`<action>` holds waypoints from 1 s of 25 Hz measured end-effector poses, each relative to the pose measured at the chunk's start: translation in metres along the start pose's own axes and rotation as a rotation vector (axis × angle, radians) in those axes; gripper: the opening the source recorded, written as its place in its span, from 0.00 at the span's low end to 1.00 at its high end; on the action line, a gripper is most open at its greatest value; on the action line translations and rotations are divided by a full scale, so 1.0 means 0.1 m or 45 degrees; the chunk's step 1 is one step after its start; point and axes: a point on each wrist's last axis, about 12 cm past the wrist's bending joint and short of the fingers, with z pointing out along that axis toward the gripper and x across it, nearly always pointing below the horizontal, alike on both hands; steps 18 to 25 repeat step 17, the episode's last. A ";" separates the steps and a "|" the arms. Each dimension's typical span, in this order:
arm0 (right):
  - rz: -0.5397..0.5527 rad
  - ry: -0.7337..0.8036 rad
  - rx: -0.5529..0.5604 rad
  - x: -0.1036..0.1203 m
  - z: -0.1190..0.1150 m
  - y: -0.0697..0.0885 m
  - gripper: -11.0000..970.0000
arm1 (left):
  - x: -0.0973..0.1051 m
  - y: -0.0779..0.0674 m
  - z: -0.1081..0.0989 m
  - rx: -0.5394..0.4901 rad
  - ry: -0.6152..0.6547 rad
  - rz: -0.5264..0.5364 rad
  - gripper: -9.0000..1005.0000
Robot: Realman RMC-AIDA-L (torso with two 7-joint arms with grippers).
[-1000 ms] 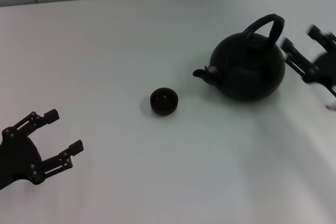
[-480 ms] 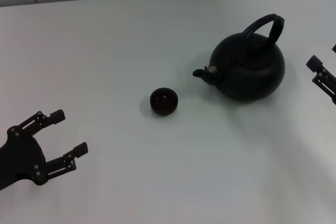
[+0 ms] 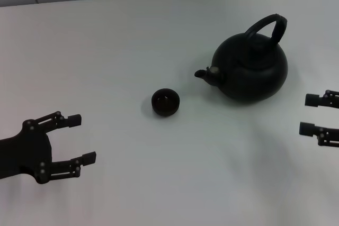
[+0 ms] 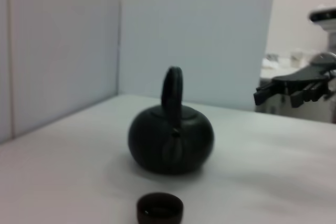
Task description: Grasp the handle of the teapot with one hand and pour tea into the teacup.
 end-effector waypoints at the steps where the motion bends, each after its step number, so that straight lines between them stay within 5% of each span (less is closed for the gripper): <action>1: -0.017 0.044 -0.017 -0.03 0.01 -0.03 0.76 | -0.06 0.06 0.01 0.037 0.048 0.003 0.86; 8: -0.048 0.120 -0.057 -0.08 0.05 -0.07 0.76 | -0.17 0.16 0.00 0.068 0.108 -0.007 0.86; 25: -0.060 0.120 -0.058 -0.09 0.08 -0.09 0.76 | -0.18 0.15 0.05 0.072 0.104 -0.007 0.86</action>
